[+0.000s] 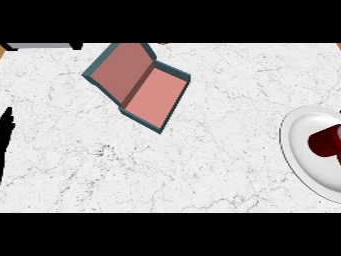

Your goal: Pick the can from the plate and place it in the cardboard box

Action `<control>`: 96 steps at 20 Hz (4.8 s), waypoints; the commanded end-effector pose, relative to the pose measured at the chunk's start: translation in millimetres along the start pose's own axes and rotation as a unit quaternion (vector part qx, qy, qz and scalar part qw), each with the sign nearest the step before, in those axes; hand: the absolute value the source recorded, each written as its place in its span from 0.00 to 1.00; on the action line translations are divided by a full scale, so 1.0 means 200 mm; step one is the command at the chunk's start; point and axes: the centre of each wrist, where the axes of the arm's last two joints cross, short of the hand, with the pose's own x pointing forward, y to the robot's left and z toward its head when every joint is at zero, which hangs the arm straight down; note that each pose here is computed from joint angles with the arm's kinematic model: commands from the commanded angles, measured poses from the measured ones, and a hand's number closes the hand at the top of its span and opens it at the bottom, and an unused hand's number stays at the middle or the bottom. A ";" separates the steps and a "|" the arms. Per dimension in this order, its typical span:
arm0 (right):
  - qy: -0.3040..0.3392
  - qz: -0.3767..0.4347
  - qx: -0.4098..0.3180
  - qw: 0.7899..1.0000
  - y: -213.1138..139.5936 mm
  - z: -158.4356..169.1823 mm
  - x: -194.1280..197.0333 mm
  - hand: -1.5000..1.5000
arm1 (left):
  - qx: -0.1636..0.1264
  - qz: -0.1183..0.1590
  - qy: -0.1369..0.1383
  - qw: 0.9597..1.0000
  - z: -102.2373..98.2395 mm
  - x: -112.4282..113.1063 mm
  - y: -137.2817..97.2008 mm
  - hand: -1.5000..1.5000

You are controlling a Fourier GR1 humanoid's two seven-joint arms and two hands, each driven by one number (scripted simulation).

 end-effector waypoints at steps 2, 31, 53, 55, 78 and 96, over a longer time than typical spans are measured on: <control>-0.067 -0.028 0.006 0.997 -0.23 0.23 -0.05 0.00 | -0.014 -0.016 0.000 1.000 -0.02 0.04 -0.05 0.50; 0.115 0.331 0.294 0.889 -0.32 -0.31 -0.02 0.00 | -0.016 -0.018 -0.001 1.000 -0.13 0.07 0.03 0.50; 0.071 0.304 0.347 0.884 -0.24 -0.30 0.04 0.00 | -0.017 -0.025 0.009 1.000 -0.02 -0.01 -0.04 0.50; 0.082 0.323 0.358 0.872 -0.23 -0.30 0.10 0.00 | -0.007 -0.023 0.005 1.000 -0.10 0.06 -0.09 0.50; 0.094 0.433 0.187 0.877 0.21 -0.78 -0.05 1.00 | -0.021 -0.025 0.001 0.999 -0.11 0.05 -0.05 0.50; -0.081 0.452 -0.031 0.888 0.37 -1.26 0.54 1.00 | -0.012 -0.022 0.012 1.000 -0.08 0.04 -0.03 0.50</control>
